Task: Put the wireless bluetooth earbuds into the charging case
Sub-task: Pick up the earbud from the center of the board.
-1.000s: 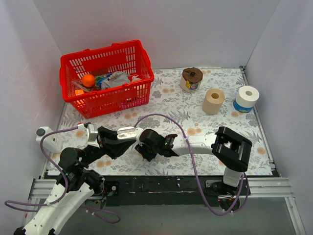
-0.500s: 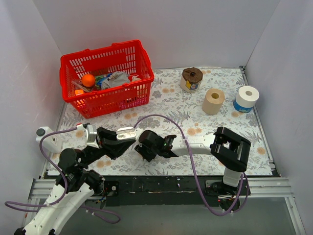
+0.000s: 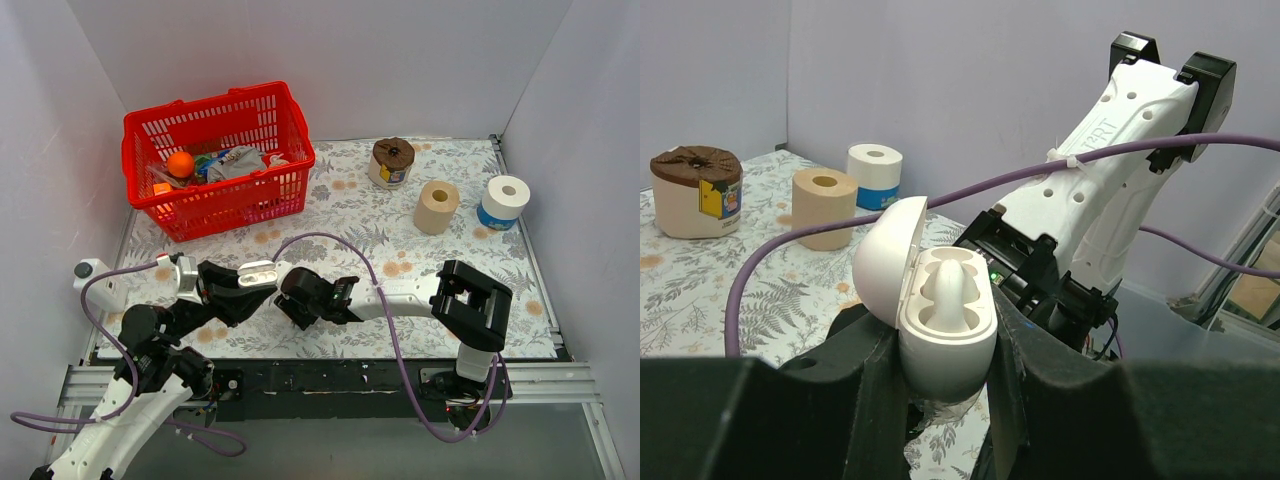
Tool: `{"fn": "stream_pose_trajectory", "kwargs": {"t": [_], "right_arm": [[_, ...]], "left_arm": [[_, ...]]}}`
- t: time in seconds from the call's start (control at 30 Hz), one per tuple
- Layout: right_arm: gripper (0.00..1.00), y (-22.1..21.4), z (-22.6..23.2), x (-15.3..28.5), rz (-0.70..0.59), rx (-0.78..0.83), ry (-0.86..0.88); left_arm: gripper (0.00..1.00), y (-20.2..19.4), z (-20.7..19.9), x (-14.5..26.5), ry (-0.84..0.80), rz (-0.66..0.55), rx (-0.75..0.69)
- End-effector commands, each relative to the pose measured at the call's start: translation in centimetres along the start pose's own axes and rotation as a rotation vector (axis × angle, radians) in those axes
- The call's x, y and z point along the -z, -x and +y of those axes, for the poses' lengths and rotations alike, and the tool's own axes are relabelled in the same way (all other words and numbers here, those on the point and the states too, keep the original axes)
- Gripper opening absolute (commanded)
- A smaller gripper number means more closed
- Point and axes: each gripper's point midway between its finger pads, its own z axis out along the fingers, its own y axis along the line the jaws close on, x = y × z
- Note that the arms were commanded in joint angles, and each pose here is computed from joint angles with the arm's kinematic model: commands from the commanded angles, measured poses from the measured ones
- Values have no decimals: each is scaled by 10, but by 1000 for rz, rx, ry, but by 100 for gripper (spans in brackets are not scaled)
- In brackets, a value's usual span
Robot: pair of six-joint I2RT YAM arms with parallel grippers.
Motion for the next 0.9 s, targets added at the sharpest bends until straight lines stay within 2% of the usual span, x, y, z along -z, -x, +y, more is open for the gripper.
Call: {"fn": "stream_pose_trajectory", "kwargs": {"t": [0.0,0.2,0.87], "right_arm": [[49,31,-1,11,-73,-32,-26],[49,37,4,14,-83,-30,1],[49,12,19,14,-39,-33,62]], "left_arm": [[0,2,1,1,10,-9,-1],[0,3,1,1,10,-9,-2],[0,2,1,0,8,-7,3]]}}
